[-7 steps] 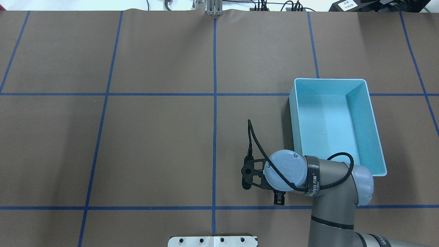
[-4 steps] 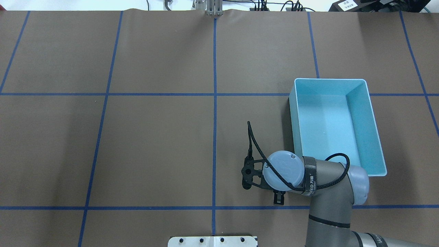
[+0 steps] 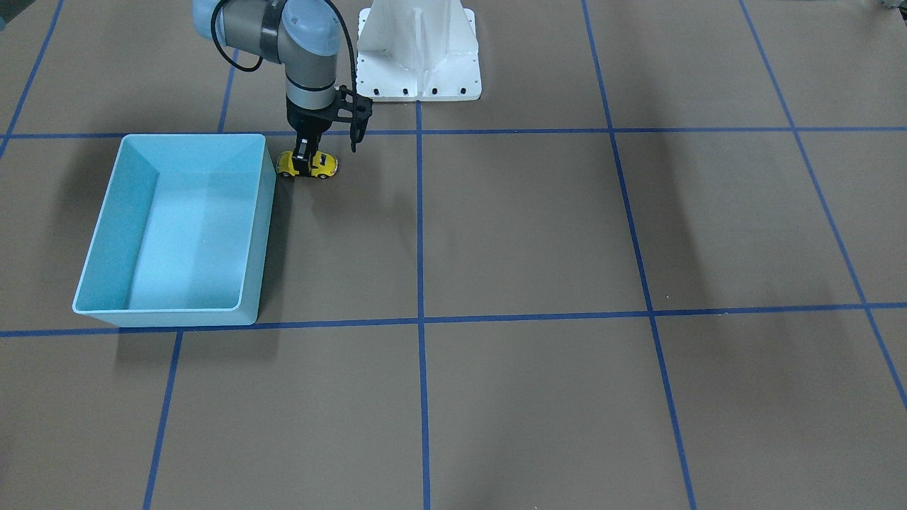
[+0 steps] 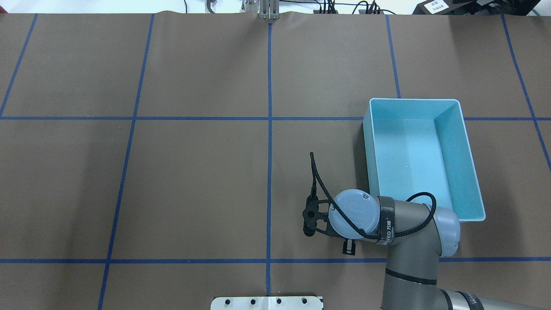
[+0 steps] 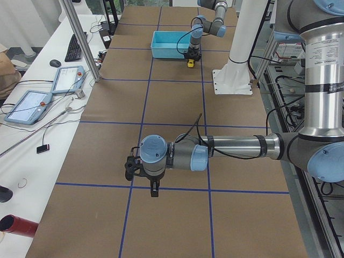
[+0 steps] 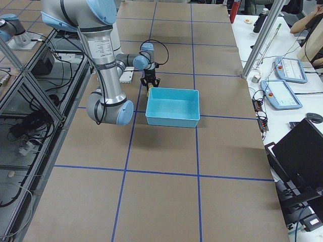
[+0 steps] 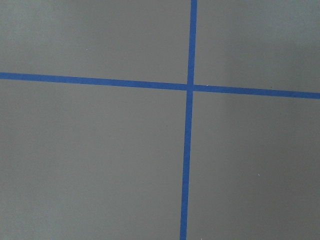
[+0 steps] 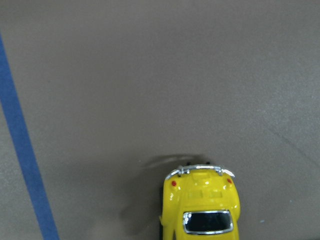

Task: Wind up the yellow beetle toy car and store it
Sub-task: 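Lower the right gripper and grasp the yellow car, then lift the car with the right gripper and lower it into the bin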

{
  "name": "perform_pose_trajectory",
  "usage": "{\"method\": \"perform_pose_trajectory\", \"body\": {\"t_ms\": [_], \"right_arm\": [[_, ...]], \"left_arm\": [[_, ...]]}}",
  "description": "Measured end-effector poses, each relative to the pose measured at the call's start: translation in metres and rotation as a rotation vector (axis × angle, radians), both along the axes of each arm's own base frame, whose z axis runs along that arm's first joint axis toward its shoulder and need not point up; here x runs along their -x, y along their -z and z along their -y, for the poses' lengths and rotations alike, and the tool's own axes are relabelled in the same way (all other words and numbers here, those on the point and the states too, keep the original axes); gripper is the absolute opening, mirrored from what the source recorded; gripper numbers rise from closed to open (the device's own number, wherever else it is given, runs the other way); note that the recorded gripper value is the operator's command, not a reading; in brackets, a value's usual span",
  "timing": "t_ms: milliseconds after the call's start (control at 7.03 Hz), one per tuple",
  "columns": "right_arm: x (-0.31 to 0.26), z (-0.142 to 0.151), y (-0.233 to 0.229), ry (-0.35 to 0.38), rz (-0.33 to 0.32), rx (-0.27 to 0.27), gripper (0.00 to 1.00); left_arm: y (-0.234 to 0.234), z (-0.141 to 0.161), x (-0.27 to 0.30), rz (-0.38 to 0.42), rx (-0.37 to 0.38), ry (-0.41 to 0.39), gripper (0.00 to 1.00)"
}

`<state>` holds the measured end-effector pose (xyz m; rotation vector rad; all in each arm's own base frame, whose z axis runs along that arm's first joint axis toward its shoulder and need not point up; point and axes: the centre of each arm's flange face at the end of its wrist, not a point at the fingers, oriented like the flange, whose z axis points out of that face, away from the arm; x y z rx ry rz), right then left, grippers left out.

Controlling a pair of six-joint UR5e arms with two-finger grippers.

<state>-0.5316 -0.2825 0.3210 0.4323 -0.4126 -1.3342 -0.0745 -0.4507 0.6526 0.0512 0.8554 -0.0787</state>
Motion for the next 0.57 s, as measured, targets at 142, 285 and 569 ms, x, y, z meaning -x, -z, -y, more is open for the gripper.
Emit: {"method": "perform_pose_trajectory", "body": {"t_ms": [142, 285, 569], "right_arm": [[-0.002, -0.001, 0.008, -0.002, 0.015, 0.001, 0.00], [-0.009, 0.000, 0.025, -0.008, 0.038, -0.001, 0.00], [-0.030, 0.021, 0.075, -0.043, 0.095, 0.000, 0.00]], "left_arm": [[0.000, 0.000, 0.000, 0.000, 0.000, 0.000, 1.00], [0.000, 0.000, 0.000, 0.000, 0.000, 0.000, 1.00], [0.000, 0.000, 0.000, 0.000, 0.000, 0.000, 1.00]]}}
